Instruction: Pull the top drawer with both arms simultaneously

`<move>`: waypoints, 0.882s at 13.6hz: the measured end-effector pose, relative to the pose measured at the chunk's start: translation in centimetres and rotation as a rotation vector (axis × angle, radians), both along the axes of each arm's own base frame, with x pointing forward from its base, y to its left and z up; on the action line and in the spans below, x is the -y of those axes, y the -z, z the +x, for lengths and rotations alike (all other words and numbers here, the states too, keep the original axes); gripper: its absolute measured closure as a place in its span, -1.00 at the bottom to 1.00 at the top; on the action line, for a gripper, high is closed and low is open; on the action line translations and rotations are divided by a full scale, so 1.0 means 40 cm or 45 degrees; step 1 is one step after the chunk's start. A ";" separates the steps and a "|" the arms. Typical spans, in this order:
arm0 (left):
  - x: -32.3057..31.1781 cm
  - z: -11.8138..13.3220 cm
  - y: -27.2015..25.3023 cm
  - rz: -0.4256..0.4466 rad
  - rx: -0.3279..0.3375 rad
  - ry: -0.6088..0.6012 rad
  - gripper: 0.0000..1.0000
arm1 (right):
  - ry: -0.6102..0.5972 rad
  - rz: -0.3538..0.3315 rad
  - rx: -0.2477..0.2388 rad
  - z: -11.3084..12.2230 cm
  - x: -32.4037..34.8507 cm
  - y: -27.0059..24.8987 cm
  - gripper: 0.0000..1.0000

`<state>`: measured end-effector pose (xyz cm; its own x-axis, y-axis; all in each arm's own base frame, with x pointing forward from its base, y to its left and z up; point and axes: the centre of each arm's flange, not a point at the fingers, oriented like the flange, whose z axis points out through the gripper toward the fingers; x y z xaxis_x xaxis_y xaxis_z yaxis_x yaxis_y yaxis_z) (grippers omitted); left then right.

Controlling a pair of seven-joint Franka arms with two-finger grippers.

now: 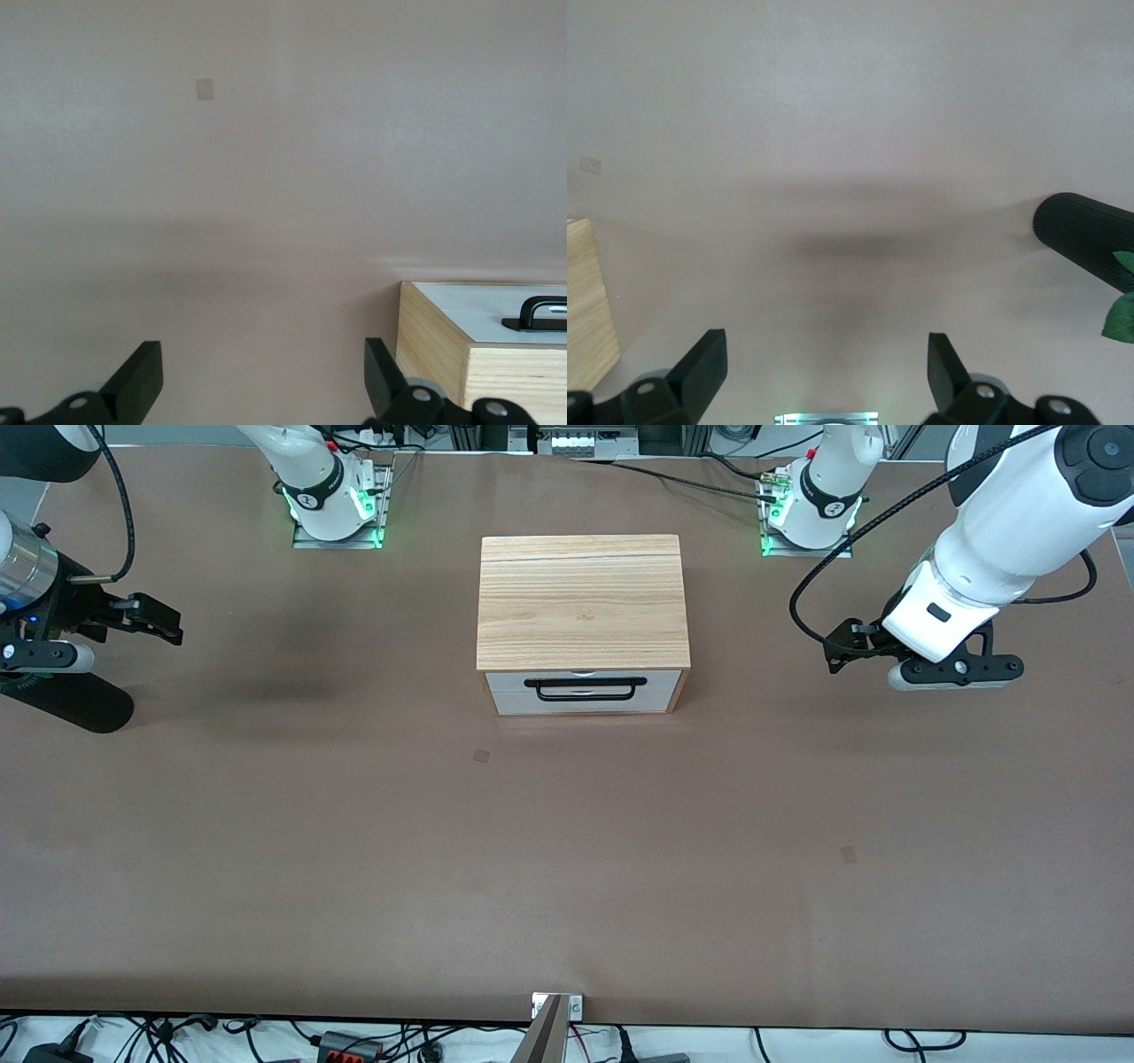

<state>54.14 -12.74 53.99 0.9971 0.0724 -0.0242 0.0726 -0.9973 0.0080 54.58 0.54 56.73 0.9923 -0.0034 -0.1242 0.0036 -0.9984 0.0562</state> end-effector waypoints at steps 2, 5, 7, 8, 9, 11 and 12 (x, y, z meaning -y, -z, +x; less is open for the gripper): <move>0.000 0.000 0.000 0.000 0.000 0.000 -1.00 | 0.004 0.028 -0.001 0.000 -0.006 0.000 -1.00; 0.000 0.000 0.000 0.000 0.000 0.000 -1.00 | 0.006 0.039 -0.003 -0.001 -0.008 0.001 -1.00; 0.001 0.000 0.000 0.000 0.000 0.001 -1.00 | 0.007 0.041 -0.014 -0.003 -0.009 0.002 -1.00; 0.004 -0.001 0.000 0.000 0.000 0.003 -1.00 | 0.007 0.043 -0.018 -0.004 -0.009 0.003 -1.00; 0.008 -0.002 0.000 0.000 0.000 0.007 -1.00 | 0.007 0.044 -0.022 -0.005 -0.010 0.003 -1.00; 0.019 -0.004 0.001 0.000 -0.001 0.019 -1.00 | 0.002 0.046 -0.027 -0.006 -0.012 0.004 -1.00; 0.033 -0.005 0.005 -0.002 -0.002 0.031 -1.00 | -0.002 0.046 -0.034 -0.008 -0.017 0.005 -1.00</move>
<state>53.92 -14.07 53.81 0.9985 0.0480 -0.0256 0.0482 -0.9988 0.0098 54.25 1.20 56.53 0.9885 0.0032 -0.1510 0.0063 -0.9998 0.0203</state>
